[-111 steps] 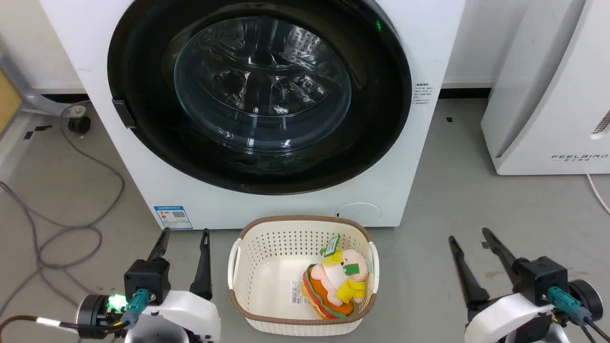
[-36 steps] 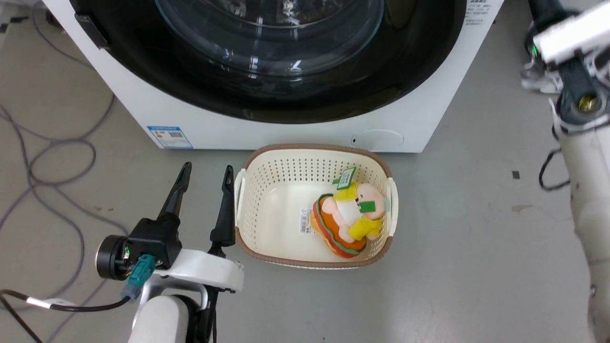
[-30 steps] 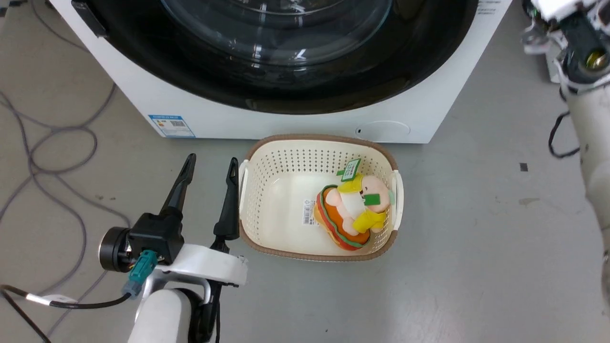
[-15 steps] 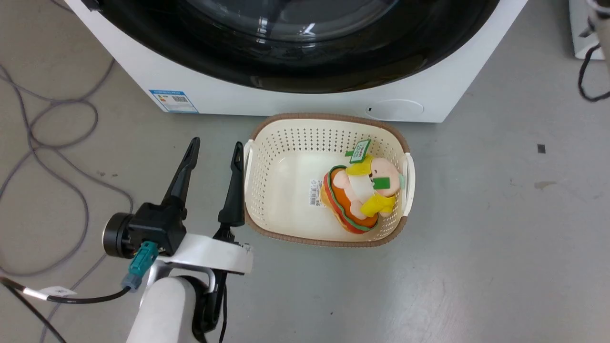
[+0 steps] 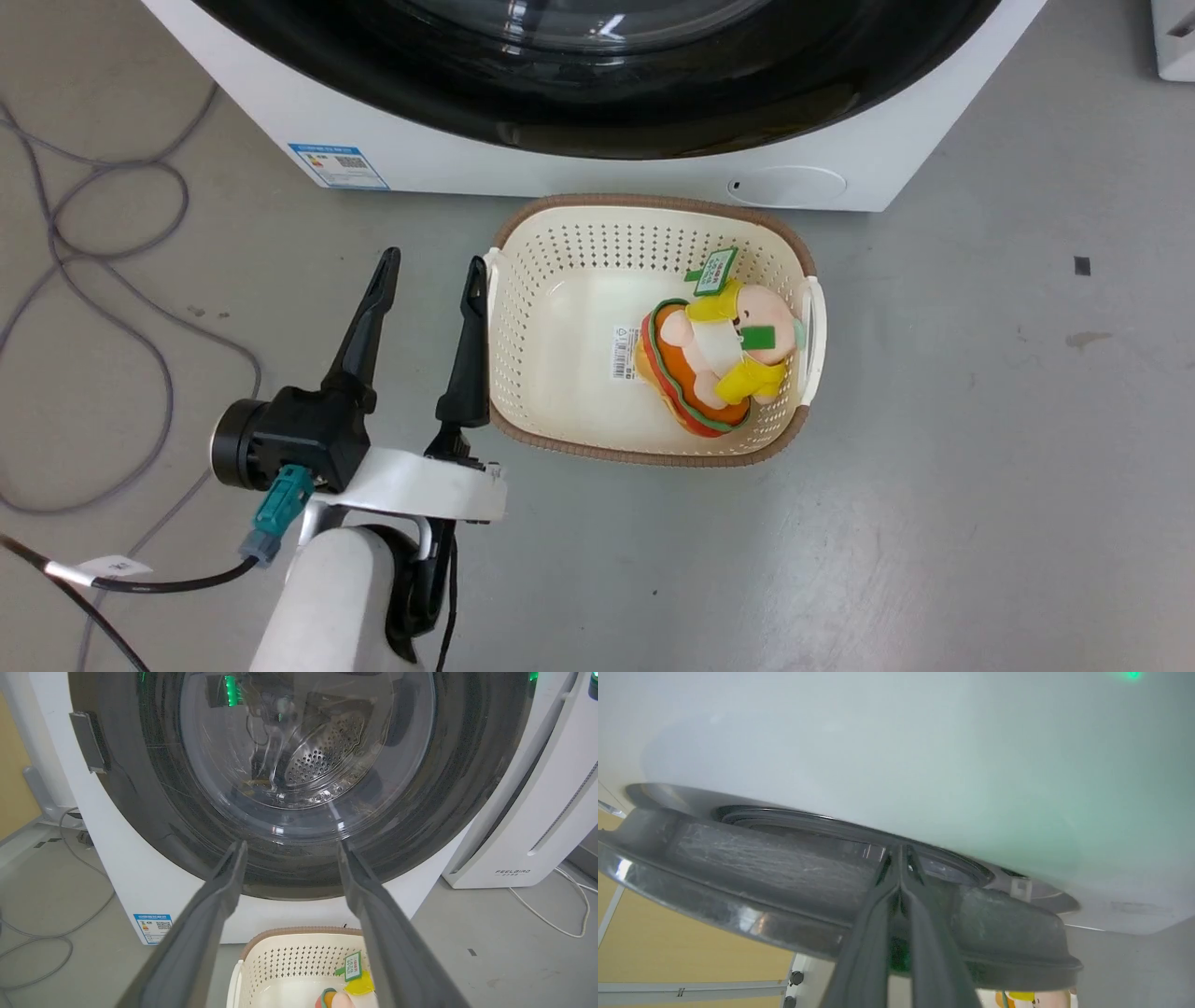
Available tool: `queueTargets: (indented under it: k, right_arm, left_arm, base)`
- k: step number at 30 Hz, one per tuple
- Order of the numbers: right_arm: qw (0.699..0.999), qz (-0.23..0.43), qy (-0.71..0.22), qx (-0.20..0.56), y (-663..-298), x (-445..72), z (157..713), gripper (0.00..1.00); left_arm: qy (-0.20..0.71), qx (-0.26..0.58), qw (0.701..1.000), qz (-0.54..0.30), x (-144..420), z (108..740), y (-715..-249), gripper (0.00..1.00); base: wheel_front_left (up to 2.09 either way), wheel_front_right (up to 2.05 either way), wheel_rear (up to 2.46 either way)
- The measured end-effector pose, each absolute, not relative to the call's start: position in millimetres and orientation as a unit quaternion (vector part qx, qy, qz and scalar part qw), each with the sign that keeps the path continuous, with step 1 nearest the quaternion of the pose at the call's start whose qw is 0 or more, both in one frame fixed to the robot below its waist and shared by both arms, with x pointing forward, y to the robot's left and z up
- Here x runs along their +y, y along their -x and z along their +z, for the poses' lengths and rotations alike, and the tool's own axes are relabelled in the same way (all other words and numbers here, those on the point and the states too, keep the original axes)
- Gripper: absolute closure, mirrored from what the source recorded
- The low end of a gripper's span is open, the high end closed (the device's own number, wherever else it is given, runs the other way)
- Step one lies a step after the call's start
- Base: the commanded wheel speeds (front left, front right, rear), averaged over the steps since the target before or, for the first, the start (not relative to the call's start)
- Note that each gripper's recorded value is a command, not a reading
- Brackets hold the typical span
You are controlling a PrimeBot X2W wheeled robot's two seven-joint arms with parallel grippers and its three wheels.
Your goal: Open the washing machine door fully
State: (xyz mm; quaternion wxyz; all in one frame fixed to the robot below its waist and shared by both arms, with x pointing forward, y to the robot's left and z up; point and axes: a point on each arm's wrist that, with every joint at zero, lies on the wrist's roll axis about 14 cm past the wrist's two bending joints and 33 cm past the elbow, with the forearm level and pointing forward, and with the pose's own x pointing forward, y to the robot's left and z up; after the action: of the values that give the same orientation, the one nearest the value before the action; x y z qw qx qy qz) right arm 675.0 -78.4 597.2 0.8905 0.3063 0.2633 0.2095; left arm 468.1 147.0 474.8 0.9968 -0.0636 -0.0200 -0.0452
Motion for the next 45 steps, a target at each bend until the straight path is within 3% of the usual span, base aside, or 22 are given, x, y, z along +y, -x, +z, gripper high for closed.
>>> queueTargets:
  k: [27, 45]
  right_arm:
    - [0.817, 0.285, -0.294, 0.407, -620, -57, 572, 1.00]
    - [0.761, 0.355, -0.313, 0.445, -542, -33, 563, 1.00]
  left_arm:
    - [0.069, -0.039, 0.995, -0.056, 139, 490, -468, 0.00]
    - [0.055, -0.041, 0.997, -0.041, 149, 503, -436, 0.00]
  base:
    - [0.00, 0.00, 0.00]
    - [0.00, 0.00, 0.00]
